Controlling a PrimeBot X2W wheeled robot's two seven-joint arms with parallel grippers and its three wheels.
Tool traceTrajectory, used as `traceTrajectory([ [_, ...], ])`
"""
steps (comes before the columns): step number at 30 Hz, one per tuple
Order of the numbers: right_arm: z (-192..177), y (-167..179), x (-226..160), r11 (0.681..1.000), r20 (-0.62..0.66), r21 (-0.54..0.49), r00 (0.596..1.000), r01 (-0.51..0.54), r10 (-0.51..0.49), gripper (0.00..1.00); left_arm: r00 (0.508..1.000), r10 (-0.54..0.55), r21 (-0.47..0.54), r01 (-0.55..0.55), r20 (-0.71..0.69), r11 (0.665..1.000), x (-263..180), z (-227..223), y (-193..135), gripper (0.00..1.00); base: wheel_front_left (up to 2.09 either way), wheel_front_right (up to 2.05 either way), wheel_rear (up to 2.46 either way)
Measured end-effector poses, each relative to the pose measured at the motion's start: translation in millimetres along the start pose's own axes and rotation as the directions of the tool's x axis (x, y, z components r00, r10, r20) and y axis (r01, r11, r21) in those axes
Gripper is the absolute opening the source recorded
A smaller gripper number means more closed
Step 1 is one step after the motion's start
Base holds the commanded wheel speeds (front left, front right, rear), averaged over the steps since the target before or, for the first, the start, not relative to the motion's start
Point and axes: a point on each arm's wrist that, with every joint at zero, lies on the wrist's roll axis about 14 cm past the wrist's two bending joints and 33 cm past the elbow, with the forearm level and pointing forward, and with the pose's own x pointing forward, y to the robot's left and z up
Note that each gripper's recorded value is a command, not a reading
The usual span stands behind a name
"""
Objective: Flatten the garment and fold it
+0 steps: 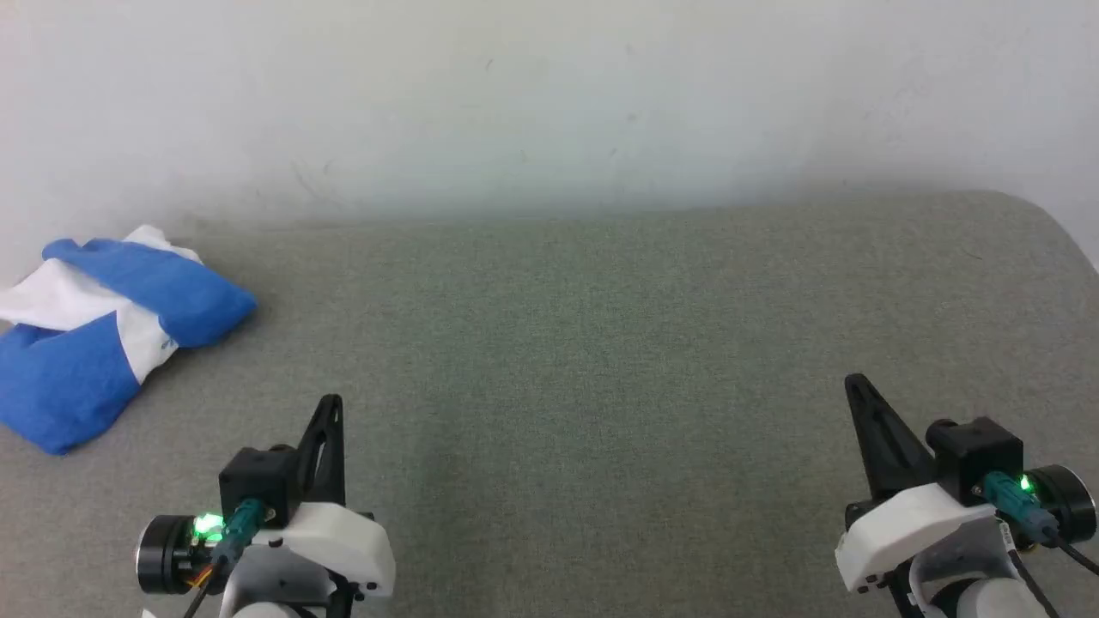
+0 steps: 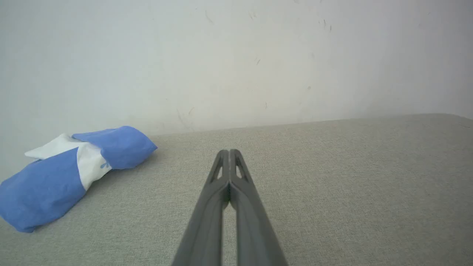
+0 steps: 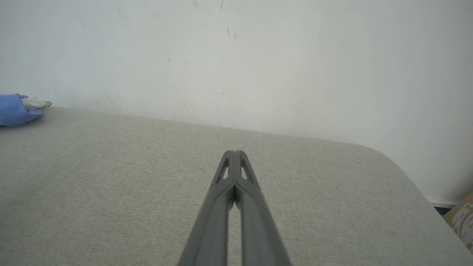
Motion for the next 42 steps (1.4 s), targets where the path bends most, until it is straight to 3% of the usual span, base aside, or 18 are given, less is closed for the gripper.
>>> traceTrajectory([
  [25,0.0,0.0,0.0,1.0,0.0,0.0,1.0,0.0,0.0,0.0,1.0,0.0,0.0,0.0,0.0,1.0,0.0,0.0,0.0,0.0,0.0,0.0,0.0],
  [26,0.0,0.0,0.0,1.0,0.0,0.0,1.0,0.0,0.0,1.0,1.0,0.0,0.0,0.0,0.0,1.0,0.0,0.0,0.1,1.0,0.0,0.0,0.0],
  [27,0.0,0.1,0.0,1.0,0.0,0.0,1.0,0.0,0.0,1.0,1.0,0.0,0.0,0.0,0.0,1.0,0.0,0.0,0.0,1.0,0.0,0.0,0.0],
  [28,-0.1,0.0,-0.1,1.0,0.0,0.0,1.0,0.0,0.0,0.0,1.0,0.0,0.0,0.0,0.0,1.0,0.0,0.0,0.1,0.0,0.0,0.0,0.0],
  [29,-0.1,-0.1,-0.1,1.0,0.0,0.0,1.0,0.0,0.0,1.0,1.0,0.0,0.0,0.0,0.0,1.0,-0.1,0.0,0.1,1.0,0.0,0.0,0.0],
  [42,1.5,-3.4,-0.3,1.0,0.015,0.011,1.0,0.009,-0.009,1.0,1.0,0.001,-0.026,0.0,0.013,1.0,-0.5,0.8,0.1,1.0,0.0,0.0,0.0],
])
